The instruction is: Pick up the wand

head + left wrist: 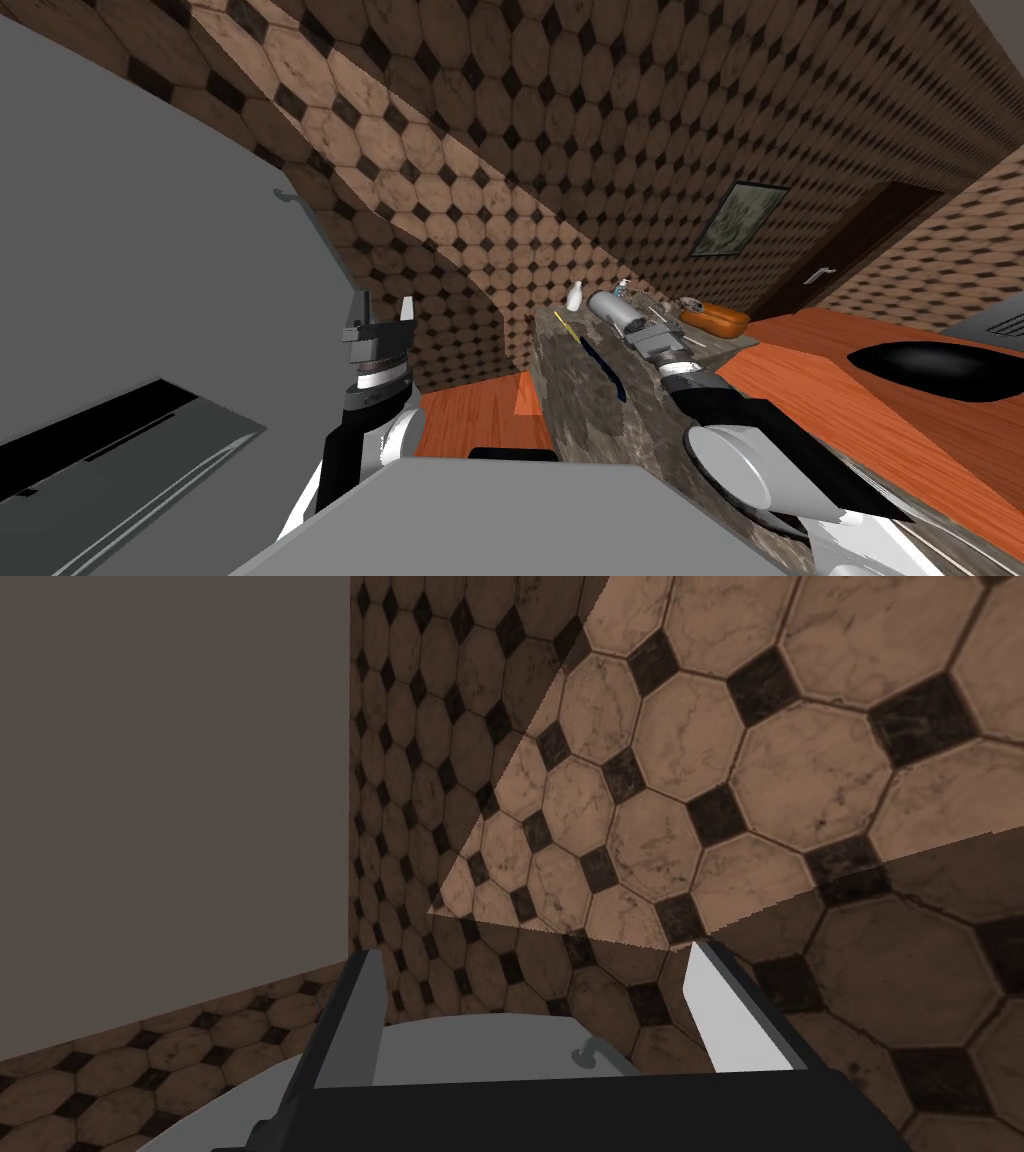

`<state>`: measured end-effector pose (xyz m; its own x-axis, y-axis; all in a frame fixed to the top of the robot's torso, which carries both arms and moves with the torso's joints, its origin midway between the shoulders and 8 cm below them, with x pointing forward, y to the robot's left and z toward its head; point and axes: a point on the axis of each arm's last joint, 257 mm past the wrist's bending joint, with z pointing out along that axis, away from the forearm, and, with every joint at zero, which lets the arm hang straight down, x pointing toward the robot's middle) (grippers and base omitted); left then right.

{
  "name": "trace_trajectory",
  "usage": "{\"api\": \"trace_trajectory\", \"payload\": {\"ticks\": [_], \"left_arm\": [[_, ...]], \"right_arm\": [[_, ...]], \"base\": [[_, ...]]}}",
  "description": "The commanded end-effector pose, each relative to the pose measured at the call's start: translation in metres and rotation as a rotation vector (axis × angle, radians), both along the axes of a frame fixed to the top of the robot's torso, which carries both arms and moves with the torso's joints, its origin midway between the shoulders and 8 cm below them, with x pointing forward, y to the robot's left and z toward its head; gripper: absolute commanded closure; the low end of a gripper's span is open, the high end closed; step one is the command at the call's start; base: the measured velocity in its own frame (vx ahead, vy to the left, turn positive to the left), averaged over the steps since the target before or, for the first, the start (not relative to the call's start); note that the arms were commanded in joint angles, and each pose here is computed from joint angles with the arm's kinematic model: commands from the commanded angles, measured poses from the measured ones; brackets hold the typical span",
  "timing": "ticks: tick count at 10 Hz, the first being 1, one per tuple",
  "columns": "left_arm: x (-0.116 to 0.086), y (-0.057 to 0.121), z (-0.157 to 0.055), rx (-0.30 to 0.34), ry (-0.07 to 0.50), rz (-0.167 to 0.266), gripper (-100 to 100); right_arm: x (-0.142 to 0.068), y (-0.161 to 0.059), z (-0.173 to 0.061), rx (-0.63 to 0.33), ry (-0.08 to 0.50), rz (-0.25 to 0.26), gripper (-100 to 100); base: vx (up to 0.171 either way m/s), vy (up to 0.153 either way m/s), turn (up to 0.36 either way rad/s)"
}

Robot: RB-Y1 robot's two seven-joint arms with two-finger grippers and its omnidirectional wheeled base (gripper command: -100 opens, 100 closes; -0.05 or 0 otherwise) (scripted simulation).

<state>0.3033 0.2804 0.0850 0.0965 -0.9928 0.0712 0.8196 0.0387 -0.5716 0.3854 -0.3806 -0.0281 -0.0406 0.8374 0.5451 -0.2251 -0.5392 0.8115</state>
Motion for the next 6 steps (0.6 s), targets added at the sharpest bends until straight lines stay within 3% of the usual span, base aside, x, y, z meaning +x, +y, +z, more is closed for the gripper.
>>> {"api": "trace_trajectory", "payload": {"ticks": [1,5,6], "left_arm": [[0.000,0.000,0.000,0.000,0.000,0.000,0],[0.000,0.000,0.000,0.000,0.000,0.000,0],[0.000,0.000,0.000,0.000,0.000,0.000,0]], "right_arm": [[0.000,-0.002,-0.010,0.024,0.047,0.009,-100],[-0.002,-0.012,-0.038,0.107,0.178,0.032,-100],[-0.002,-0.012,-0.039,0.107,0.184,0.033,-100]], "base": [[0.063,0.030,-0.020],[0.074,0.021,-0.014],[0.027,0.009,0.000]]}}
